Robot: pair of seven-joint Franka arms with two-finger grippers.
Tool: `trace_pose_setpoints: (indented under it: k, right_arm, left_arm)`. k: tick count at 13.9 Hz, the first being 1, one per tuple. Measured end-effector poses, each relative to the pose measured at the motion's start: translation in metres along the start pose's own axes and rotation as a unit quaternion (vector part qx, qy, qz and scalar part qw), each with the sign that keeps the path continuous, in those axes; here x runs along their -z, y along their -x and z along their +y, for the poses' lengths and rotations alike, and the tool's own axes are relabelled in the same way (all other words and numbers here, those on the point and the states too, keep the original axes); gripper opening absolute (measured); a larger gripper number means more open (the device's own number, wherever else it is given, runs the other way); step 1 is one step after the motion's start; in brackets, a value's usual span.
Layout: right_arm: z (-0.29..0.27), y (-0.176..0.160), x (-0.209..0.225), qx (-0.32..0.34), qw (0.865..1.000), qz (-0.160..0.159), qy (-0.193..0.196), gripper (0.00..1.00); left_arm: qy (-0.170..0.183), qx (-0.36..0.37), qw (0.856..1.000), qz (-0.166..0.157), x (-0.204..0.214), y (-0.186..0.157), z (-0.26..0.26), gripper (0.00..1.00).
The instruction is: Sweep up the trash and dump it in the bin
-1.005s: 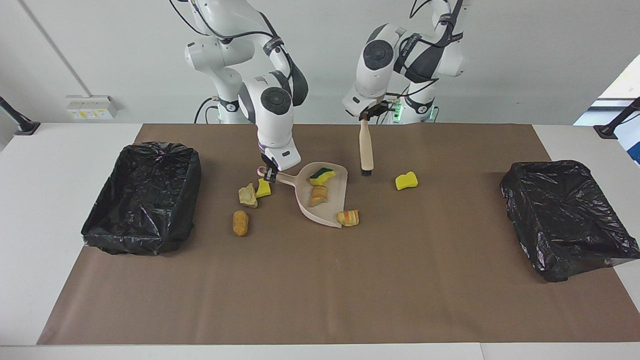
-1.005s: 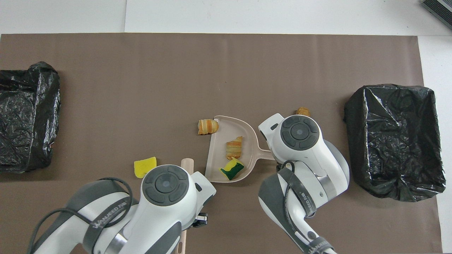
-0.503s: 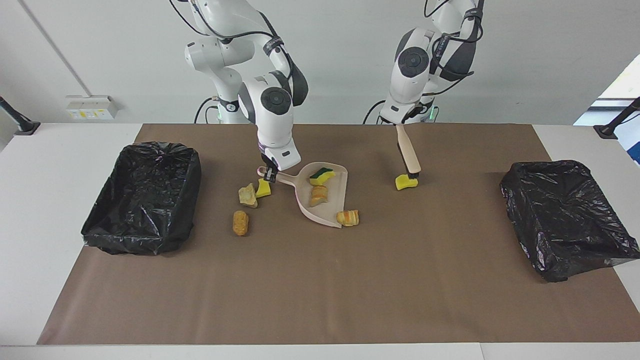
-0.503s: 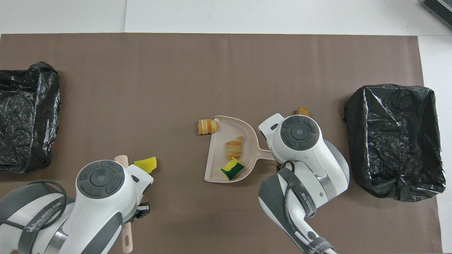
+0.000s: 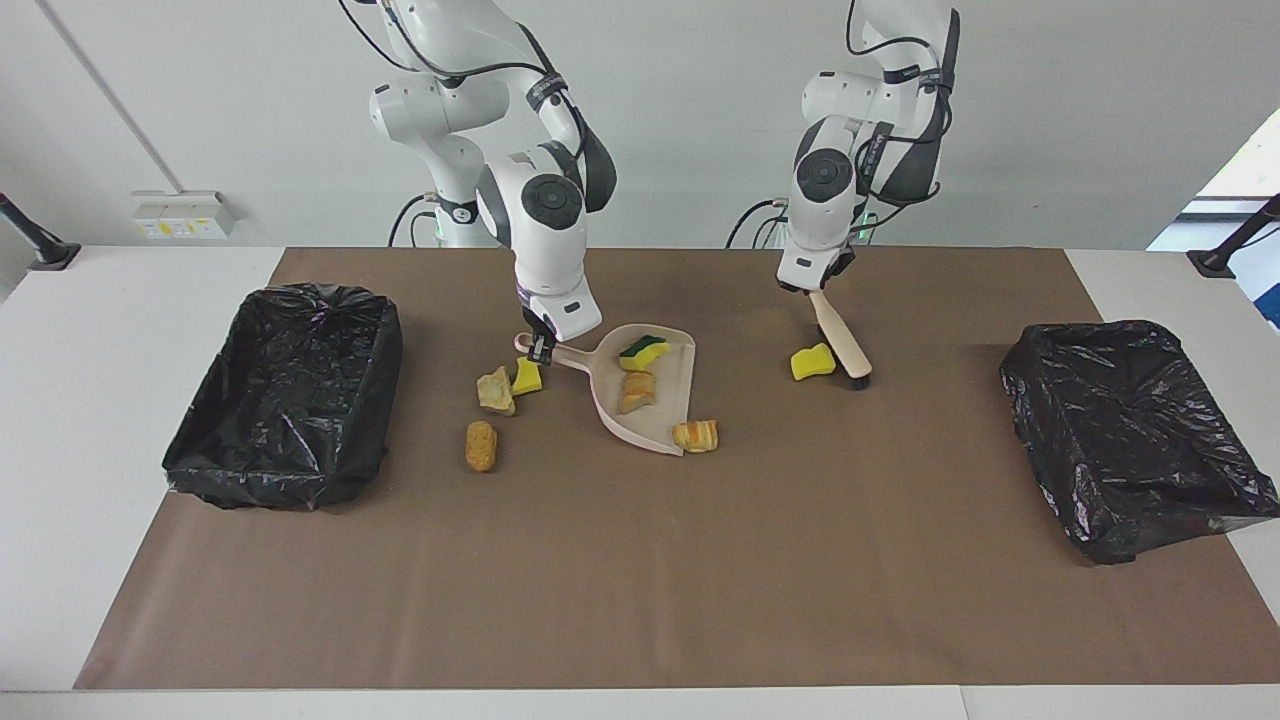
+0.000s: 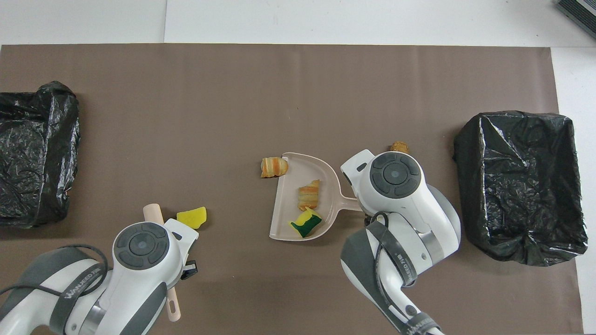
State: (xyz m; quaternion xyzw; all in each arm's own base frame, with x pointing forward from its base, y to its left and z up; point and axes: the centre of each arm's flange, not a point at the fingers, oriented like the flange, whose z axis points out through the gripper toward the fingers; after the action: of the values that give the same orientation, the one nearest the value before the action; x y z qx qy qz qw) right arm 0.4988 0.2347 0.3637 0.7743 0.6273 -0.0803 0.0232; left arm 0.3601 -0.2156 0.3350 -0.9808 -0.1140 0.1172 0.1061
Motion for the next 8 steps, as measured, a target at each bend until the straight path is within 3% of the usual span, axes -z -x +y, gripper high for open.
trace_pose_setpoints:
  k: [5,8]
  right_arm:
    - [0.000,0.000,0.000,0.000,1.000,0.000,0.000,0.33]
    - [0.000,0.000,0.000,0.000,1.000,0.000,0.000,0.33]
  left_arm:
    - [0.090,-0.040,0.995,0.028,0.015,0.005,0.094,0.26]
    - [0.108,-0.113,0.986,0.049,0.016,0.028,0.136,0.26]
